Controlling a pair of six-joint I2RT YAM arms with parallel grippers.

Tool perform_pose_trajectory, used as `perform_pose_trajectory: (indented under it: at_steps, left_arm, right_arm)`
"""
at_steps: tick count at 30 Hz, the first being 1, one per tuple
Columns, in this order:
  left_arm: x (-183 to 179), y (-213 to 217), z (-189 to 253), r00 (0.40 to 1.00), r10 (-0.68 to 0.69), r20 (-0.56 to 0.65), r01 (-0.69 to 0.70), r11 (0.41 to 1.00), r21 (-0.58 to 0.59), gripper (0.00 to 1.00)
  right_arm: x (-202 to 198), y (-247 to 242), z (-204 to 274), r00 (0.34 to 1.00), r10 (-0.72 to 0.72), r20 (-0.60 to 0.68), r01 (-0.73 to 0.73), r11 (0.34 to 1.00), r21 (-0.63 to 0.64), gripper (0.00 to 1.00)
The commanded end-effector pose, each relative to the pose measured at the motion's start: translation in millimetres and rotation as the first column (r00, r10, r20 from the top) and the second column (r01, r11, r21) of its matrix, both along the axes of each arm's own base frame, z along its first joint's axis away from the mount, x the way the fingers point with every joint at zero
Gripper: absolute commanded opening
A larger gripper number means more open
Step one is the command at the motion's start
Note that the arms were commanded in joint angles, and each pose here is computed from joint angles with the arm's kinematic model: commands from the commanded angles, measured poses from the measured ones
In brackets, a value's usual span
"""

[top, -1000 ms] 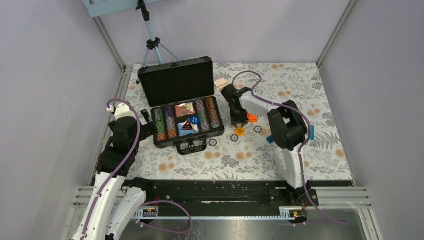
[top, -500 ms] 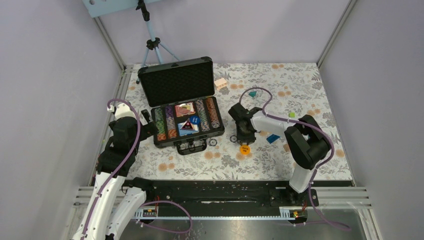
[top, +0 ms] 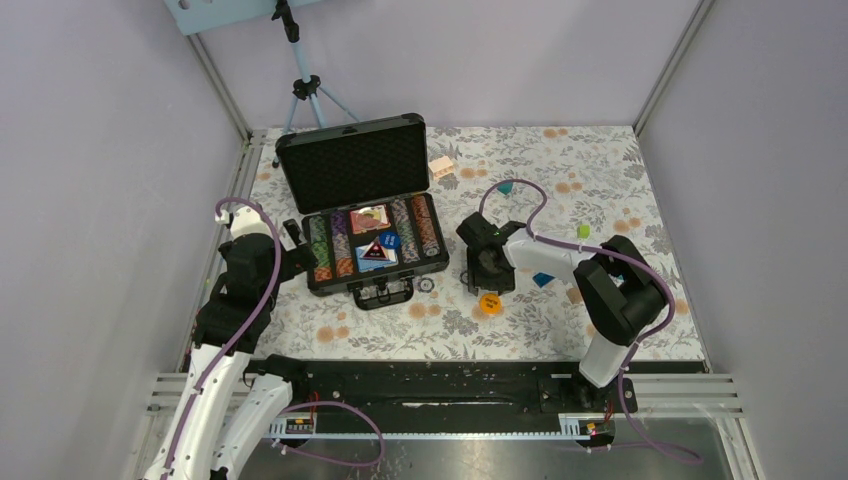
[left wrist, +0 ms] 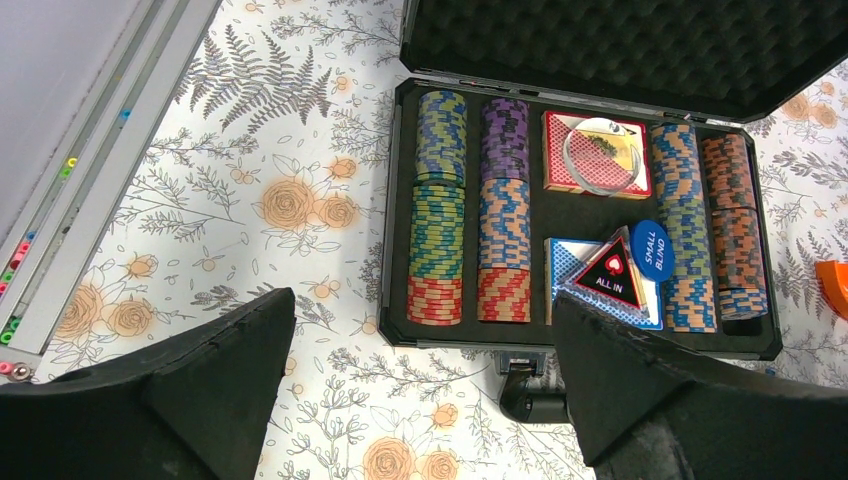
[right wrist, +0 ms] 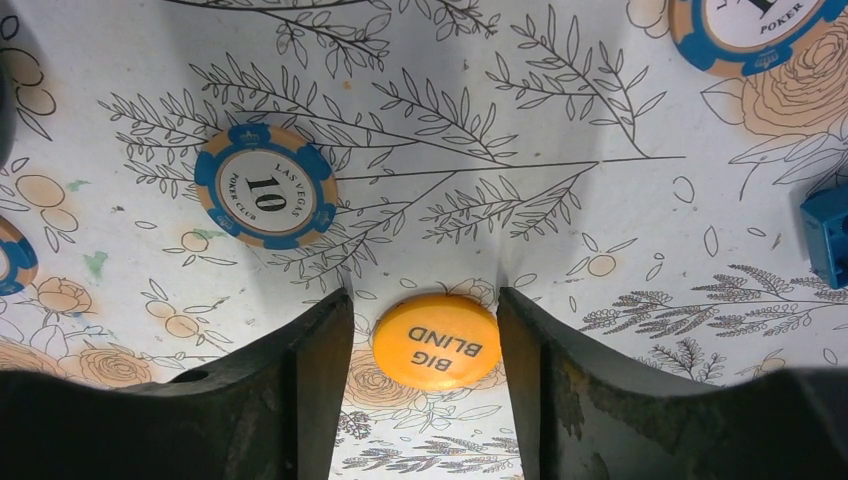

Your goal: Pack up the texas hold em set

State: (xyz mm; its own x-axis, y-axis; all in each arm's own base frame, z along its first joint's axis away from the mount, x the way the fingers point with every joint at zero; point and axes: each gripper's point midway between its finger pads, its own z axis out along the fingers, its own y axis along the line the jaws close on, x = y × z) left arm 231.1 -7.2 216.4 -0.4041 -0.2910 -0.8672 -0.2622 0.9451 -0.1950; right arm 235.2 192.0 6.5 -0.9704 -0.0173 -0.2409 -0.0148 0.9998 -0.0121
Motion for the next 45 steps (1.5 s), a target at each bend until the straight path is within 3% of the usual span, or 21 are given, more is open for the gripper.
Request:
perform_pose_trajectory:
  at_steps: [1, 19, 29, 45]
  left_arm:
    - [6.4, -4.8, 9.9, 0.998, -0.026, 0.049, 0.026, 1.0, -0.004, 0.99]
    - [5.7, -7.8, 10.9, 0.998, -0.039, 0.054, 0.04, 0.999, -0.007, 0.99]
    - [5.1, -7.5, 10.7, 0.998, -0.039, 0.054, 0.039, 0.999, -0.007, 0.99]
    - [4.8, -7.8, 11.8, 0.997, -0.04, 0.059, 0.041, 0.999, -0.008, 0.99]
  right_arm:
    - [-34.9, -23.7, -22.2, 0.993, -0.032, -0.112, 0.022, 0.996, -0.09, 0.64]
    - [-63.5, -33.3, -28.5, 0.988, -0.034, -0.15, 0.006, 0.983, -0.182, 0.66]
    - [-64.3, -39.6, -33.6, 0.986, -0.034, -0.162, -0.004, 0.974, -0.227, 0.61]
    - [-73.7, -40.8, -32.5, 0.983, -0.011, -0.181, -0.034, 0.969, -0.243, 0.66]
